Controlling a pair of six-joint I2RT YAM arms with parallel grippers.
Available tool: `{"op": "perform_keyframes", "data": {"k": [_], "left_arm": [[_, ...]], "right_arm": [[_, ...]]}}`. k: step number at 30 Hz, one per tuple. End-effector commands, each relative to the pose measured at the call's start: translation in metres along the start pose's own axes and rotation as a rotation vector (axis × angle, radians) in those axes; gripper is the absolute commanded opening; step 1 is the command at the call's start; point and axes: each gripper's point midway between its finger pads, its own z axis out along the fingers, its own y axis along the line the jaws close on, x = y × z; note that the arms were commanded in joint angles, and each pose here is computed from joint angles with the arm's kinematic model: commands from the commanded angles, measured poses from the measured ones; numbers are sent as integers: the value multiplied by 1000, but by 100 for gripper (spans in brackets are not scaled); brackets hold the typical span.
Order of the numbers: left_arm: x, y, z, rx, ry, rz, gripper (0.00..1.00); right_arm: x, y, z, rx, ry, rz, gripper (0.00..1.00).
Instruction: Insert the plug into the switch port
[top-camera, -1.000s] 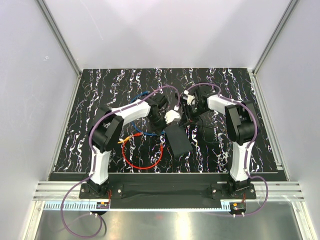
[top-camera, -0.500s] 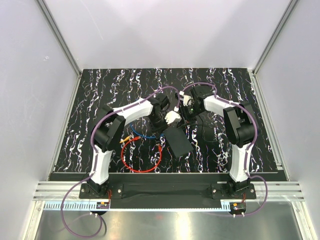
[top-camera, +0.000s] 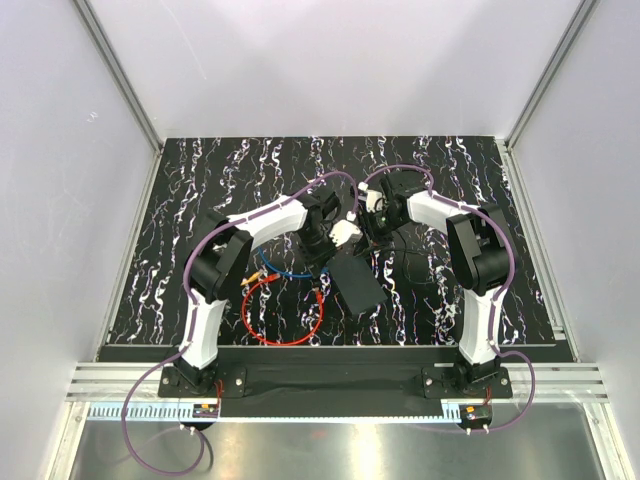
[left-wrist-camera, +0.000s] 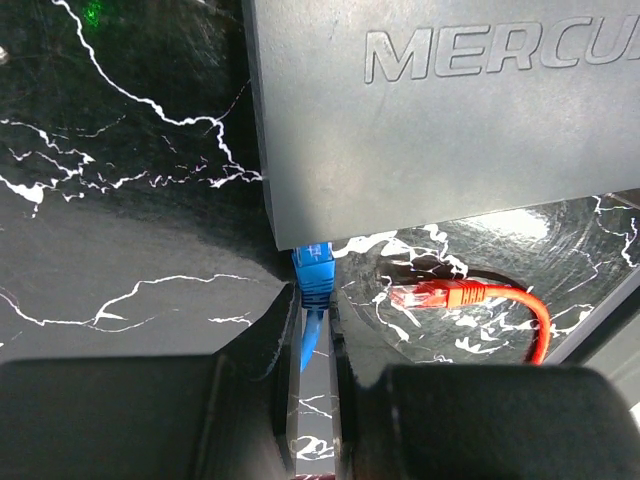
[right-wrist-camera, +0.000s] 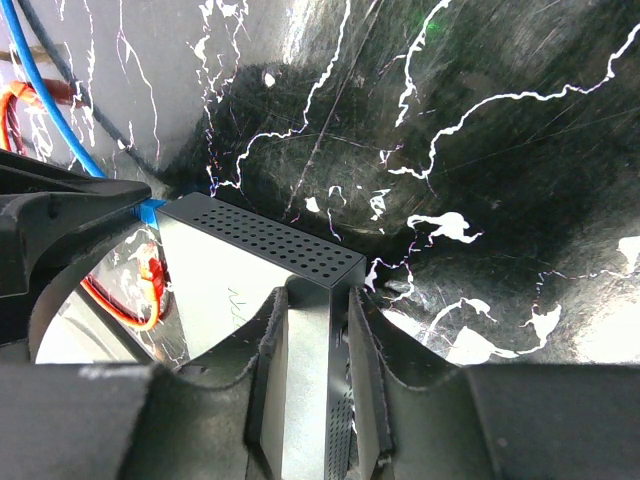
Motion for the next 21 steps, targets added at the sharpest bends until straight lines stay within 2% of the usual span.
{"op": "perform_keyframes", "data": {"k": [1, 7, 11, 17, 21], "left_arm": [[-124, -6, -45, -54, -446, 194, 0], [-131, 3, -20, -36, -457, 164, 0], [-160, 2, -39, -43, -535, 169, 0], [-175, -12, -71, -58, -600, 211, 0], [-166, -5, -49, -51, -568, 192, 0]], "right_arm": [[37, 11, 35, 8, 117, -31, 29], [41, 15, 41, -17, 132, -12, 28], [41, 18, 43, -25, 133, -13, 28], [40, 20, 41, -22, 127, -21, 27], [41, 21, 43, -35, 129, -6, 28]]}}
